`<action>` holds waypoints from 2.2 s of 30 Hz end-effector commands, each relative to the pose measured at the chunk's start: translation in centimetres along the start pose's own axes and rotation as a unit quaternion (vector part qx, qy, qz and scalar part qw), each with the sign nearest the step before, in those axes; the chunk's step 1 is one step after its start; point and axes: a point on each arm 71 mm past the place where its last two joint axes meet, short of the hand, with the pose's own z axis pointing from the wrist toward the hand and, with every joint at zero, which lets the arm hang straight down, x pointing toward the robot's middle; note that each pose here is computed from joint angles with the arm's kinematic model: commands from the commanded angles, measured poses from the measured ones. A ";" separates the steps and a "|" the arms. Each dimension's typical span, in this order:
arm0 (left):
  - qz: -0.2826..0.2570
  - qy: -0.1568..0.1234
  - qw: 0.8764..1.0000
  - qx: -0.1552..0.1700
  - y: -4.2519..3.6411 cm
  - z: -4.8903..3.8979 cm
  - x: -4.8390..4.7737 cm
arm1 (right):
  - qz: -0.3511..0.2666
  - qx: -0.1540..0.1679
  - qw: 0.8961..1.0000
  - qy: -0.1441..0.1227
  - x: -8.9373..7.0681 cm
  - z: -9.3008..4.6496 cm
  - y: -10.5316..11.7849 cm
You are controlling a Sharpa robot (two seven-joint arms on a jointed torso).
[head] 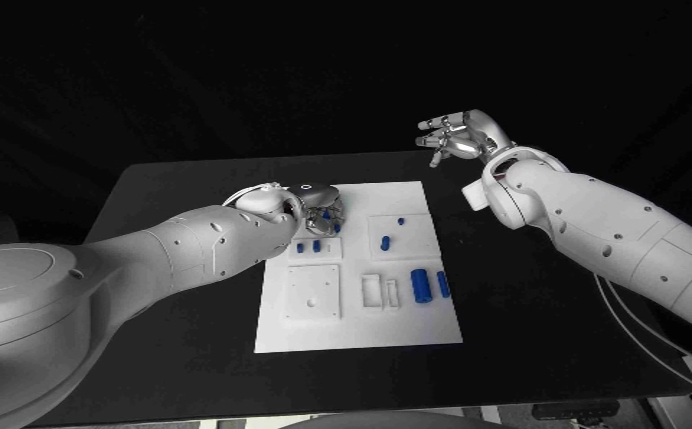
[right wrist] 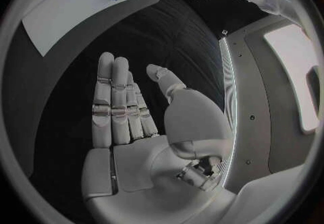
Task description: Assemble the parts on the task board
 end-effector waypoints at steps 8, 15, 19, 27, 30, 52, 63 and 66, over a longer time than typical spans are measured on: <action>-0.009 0.020 1.000 0.003 -0.12 0.10 0.40 | -0.001 -0.005 1.000 0.001 0.1 0.1 0.3; -0.010 0.025 1.000 0.007 -0.31 0.16 0.49 | 0.000 -0.005 1.000 0.002 0.1 0.1 0.3; -0.009 0.025 1.000 0.007 -0.36 0.20 0.50 | 0.000 -0.006 1.000 0.002 0.2 0.2 0.4; -0.008 0.021 1.000 0.003 -0.13 0.15 0.42 | -0.001 -0.006 1.000 0.002 0.1 0.2 0.4; -0.008 0.018 1.000 0.003 -0.08 0.13 0.38 | -0.001 -0.006 1.000 0.002 0.1 0.2 0.4; -0.056 -0.029 0.998 -0.004 0.72 -0.64 -0.86 | -0.002 -0.004 1.000 0.002 0.1 0.2 0.2; -0.105 -0.051 0.993 -0.008 0.95 -1.27 -3.29 | -0.004 -0.001 1.000 0.000 -0.2 0.2 0.0; -0.109 -0.050 0.993 -0.011 1.30 -1.69 -4.08 | -0.004 -0.001 1.000 0.000 -0.3 0.1 -0.1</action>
